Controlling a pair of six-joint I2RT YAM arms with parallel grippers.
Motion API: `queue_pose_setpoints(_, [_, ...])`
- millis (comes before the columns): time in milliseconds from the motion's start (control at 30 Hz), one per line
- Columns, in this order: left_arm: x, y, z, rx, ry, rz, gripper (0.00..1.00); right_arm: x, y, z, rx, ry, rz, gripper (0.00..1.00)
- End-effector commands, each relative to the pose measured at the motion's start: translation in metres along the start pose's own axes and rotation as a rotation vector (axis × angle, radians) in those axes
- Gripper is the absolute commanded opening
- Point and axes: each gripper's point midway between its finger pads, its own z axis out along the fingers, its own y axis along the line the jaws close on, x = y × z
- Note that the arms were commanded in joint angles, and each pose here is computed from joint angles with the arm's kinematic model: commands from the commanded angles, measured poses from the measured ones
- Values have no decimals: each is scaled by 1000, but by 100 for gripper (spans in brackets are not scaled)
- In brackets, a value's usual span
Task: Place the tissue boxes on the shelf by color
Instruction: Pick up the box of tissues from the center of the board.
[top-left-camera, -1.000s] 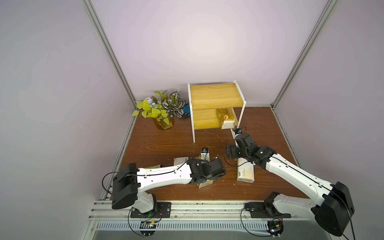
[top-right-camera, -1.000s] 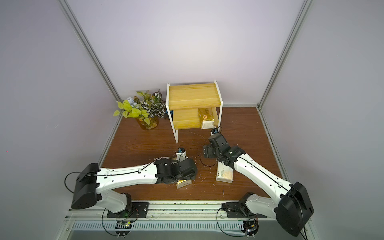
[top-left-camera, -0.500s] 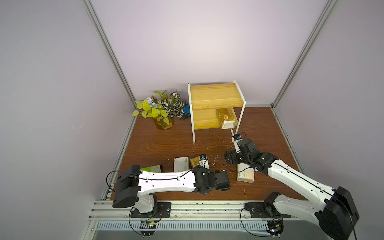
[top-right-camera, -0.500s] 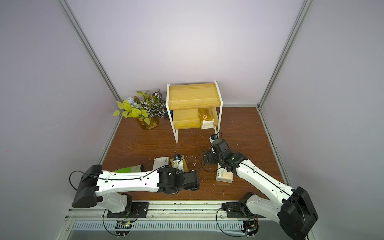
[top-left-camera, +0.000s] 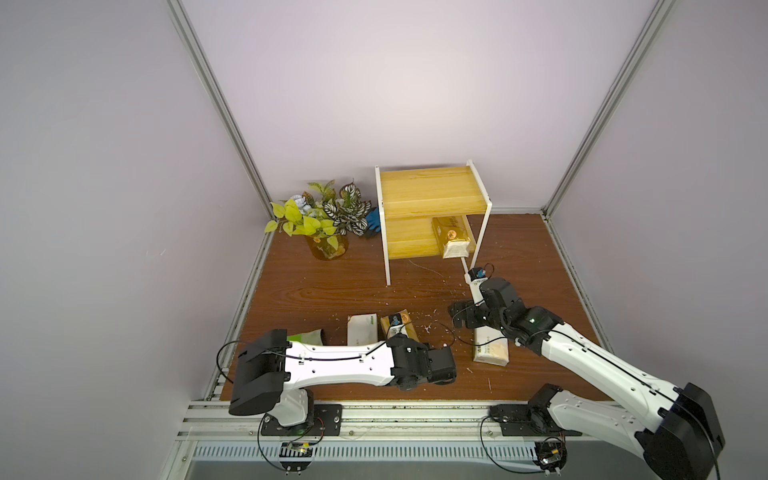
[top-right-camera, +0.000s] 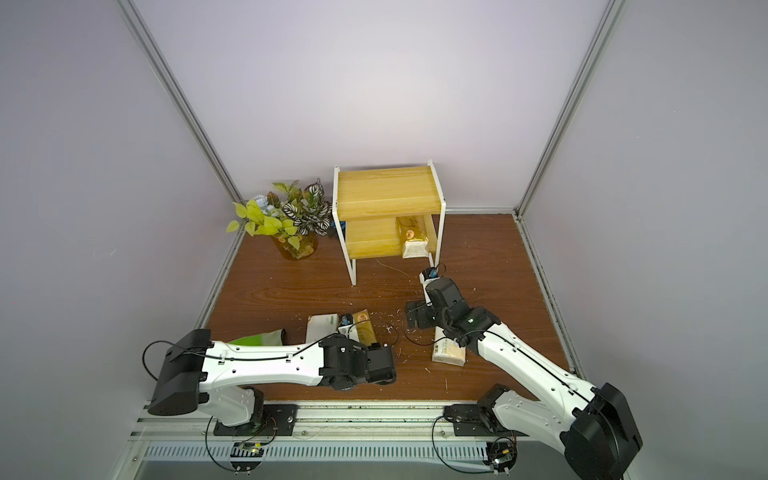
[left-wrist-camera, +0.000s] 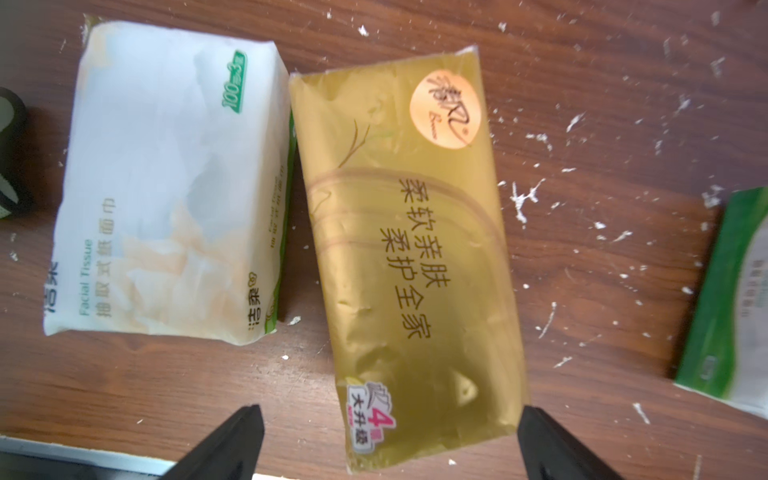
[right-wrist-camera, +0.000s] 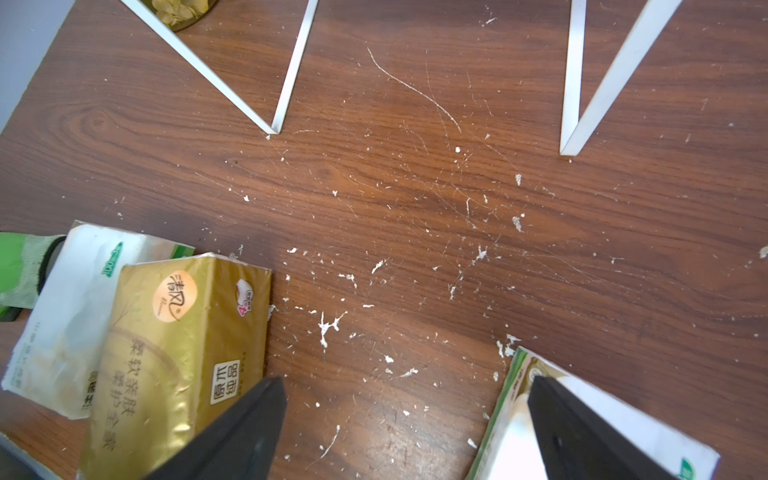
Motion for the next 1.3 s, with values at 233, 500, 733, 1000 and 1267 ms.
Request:
queue_pose_setpoints(233, [-10,-14,7,-47,4,63,99,-10,3,-10,-23,-54,1,99])
queue_pose_setpoints(500, [-10,-22,8,-46,4,63,99,-8,4,-8,-36,-49,7,99])
queue_pose_setpoints(733, [1,-10,18,-84,39,36,99,-6,2,-9,-33,-53,5,99])
queue_pose_setpoints(1000, [10,-23,32,-115,70,103,99,-4,3,-9,-41,-51,4,99])
queue_pose_setpoints(1267, [12,0,33,-144,74,49,98,-1,5,-9,-58,-46,14,98])
